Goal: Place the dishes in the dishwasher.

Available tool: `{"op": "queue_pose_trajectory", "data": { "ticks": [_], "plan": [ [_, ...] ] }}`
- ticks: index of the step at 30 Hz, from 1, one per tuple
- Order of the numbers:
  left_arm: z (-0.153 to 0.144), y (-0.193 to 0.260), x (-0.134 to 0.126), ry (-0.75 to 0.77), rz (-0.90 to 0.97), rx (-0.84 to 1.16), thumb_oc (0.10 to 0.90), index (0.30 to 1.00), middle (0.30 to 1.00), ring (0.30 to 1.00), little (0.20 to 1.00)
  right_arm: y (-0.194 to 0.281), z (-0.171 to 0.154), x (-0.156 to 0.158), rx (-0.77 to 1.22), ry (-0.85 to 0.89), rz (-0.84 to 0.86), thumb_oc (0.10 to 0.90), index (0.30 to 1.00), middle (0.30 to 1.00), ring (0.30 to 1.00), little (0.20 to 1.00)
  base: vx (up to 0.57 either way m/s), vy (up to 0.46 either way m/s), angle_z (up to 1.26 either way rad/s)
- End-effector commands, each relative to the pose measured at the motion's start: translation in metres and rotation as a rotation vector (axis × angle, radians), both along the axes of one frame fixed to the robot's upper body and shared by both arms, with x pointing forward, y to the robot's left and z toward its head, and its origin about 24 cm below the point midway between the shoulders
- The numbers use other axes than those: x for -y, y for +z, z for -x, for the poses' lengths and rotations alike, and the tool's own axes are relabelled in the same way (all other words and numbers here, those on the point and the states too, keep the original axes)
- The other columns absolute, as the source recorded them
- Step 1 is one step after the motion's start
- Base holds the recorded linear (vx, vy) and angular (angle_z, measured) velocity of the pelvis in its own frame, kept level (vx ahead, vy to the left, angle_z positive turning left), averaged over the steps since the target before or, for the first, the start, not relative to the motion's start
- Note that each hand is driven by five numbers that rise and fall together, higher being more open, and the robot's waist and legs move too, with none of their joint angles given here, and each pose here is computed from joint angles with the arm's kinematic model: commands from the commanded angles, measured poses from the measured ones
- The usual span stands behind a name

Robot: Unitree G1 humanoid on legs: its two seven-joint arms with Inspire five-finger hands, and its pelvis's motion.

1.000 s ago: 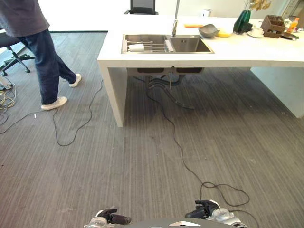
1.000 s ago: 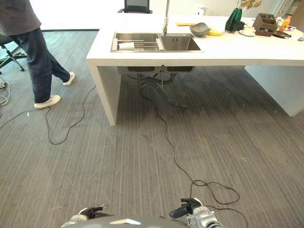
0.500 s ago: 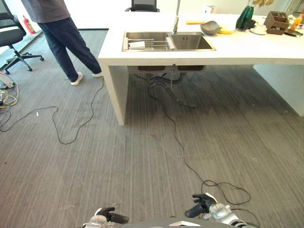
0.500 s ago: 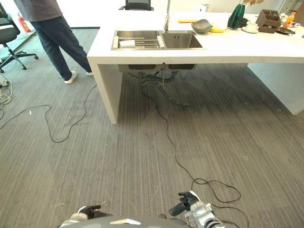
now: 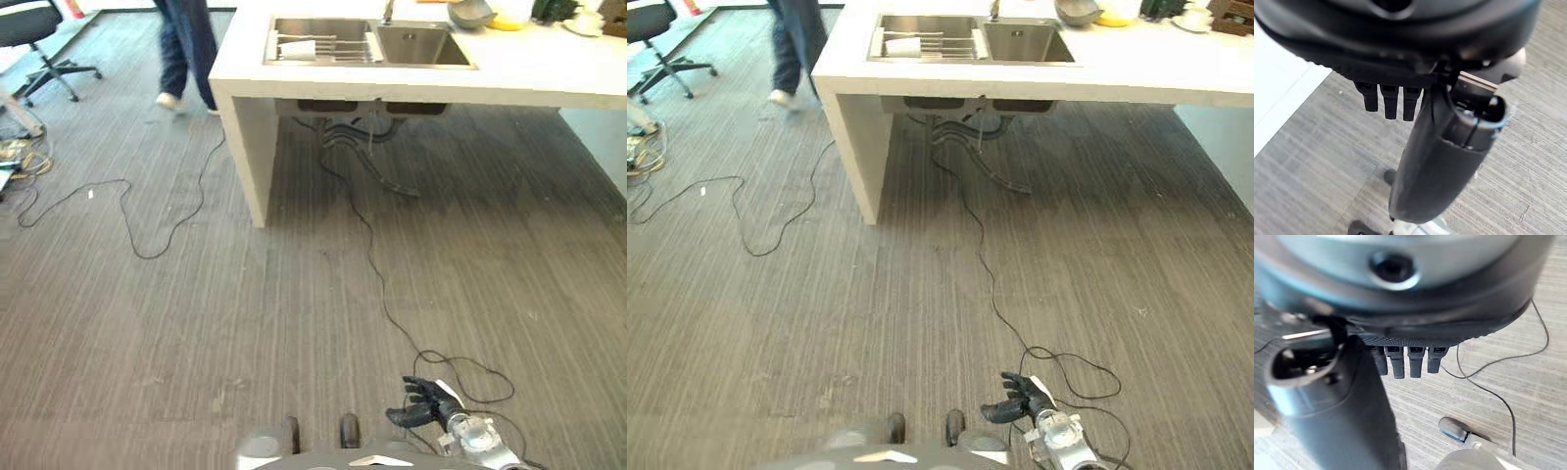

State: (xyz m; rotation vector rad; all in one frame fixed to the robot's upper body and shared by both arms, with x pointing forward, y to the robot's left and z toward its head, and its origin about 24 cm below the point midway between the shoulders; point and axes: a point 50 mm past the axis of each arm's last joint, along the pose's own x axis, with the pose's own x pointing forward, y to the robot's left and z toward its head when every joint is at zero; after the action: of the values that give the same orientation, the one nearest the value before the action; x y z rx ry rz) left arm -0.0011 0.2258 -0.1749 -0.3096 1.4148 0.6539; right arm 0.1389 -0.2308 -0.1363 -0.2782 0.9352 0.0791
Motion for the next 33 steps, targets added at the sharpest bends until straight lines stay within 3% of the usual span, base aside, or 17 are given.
{"op": "queue_pose_trajectory", "data": {
  "ticks": [1,10,15,19,20,21,22,23,24,25,26,27,28,29,33],
  "plan": [
    [-0.004,-0.001,0.003,-0.052,0.027,0.011,0.8,0.9,0.9,0.9,0.9,0.01,-0.011,0.013,0.072,-0.047,0.0,0.8,0.9,0.9,0.9,0.9,0.21,-0.01,-0.01],
    [0.006,0.0,0.003,-0.173,0.0,-0.018,0.8,0.9,0.9,0.9,0.9,-0.011,0.031,0.016,-0.089,-0.133,0.032,0.8,0.9,0.9,0.9,0.9,0.39,0.122,-0.16],
    [-0.015,0.001,-0.003,-0.159,-0.042,0.042,0.8,0.9,0.9,0.9,0.9,-0.022,0.05,0.001,-0.16,-0.217,-0.027,0.8,0.9,0.9,0.9,0.9,0.3,0.155,-0.56],
    [-0.093,0.012,-0.006,-0.194,-0.076,0.286,0.8,0.9,0.9,0.9,0.9,-0.023,0.044,-0.005,-0.165,-0.222,-0.036,0.8,0.9,0.9,0.9,0.9,0.28,0.125,0.16],
    [-0.093,0.013,-0.006,-0.194,-0.076,0.287,0.8,0.9,0.9,0.9,0.9,-0.023,0.044,-0.005,-0.164,-0.223,-0.036,0.8,0.9,0.9,0.9,0.9,0.19,0.149,0.48],
    [-0.161,0.039,-0.007,-0.314,-0.158,0.52,0.8,0.9,0.9,0.9,0.9,-0.02,0.035,-0.003,-0.127,-0.252,-0.03,0.8,0.9,0.9,0.9,0.9,0.26,0.154,0.53],
    [-0.185,0.051,-0.004,-0.328,-0.172,0.609,0.8,0.9,0.9,0.9,0.9,-0.02,0.034,-0.002,-0.12,-0.258,-0.024,0.8,0.9,0.9,0.9,0.9,0.36,0.2,0.49],
    [-0.251,0.095,-0.029,-0.382,-0.309,0.706,0.8,0.9,0.9,0.9,0.9,-0.018,0.028,0.001,-0.124,-0.235,-0.005,0.8,0.9,0.9,0.9,0.9,0.37,0.13,0.69],
    [-0.299,0.16,0.033,-0.445,-0.312,1.148,0.8,0.9,0.9,0.9,0.9,-0.016,0.023,-0.003,-0.083,-0.242,0.002,0.8,0.9,0.9,0.9,0.9,0.27,0.082,0.9],
    [-0.298,0.159,0.034,-0.446,-0.312,1.146,0.8,0.9,0.9,0.9,0.9,-0.016,0.024,-0.003,-0.085,-0.243,0.003,0.8,0.9,0.9,0.9,0.9,0.33,0.032,0.86],
    [-0.305,0.2,0.058,-0.508,-0.333,1.366,0.8,0.9,0.9,0.9,0.9,-0.016,0.026,-0.009,-0.068,-0.224,-0.002,0.8,0.9,0.9,0.9,0.9,0.19,-0.017,0.53],
    [-0.304,0.199,0.058,-0.509,-0.335,1.362,0.8,0.9,0.9,0.9,0.9,-0.017,0.027,-0.009,-0.071,-0.224,-0.002,0.8,0.9,0.9,0.9,0.9,0.28,-0.053,0.25],
    [-0.312,0.237,0.065,-0.507,-0.374,1.526,0.8,0.9,0.9,0.9,0.9,-0.017,0.034,-0.005,-0.086,-0.238,0.006,0.8,0.9,0.9,0.9,0.9,0.32,-0.114,0.33],
    [-0.316,0.273,0.065,-0.528,-0.461,1.66,0.8,0.9,0.9,0.9,0.9,-0.021,0.047,-0.002,-0.119,-0.291,-0.003,0.8,0.9,0.9,0.9,0.9,0.32,-0.109,0.48],
    [-0.316,0.318,0.059,-0.599,-0.67,1.803,0.8,0.9,0.9,0.9,0.9,-0.027,0.068,0.001,-0.203,-0.307,0.007,0.8,0.9,0.9,0.9,0.9,0.4,-0.151,0.17]
  ]
}}
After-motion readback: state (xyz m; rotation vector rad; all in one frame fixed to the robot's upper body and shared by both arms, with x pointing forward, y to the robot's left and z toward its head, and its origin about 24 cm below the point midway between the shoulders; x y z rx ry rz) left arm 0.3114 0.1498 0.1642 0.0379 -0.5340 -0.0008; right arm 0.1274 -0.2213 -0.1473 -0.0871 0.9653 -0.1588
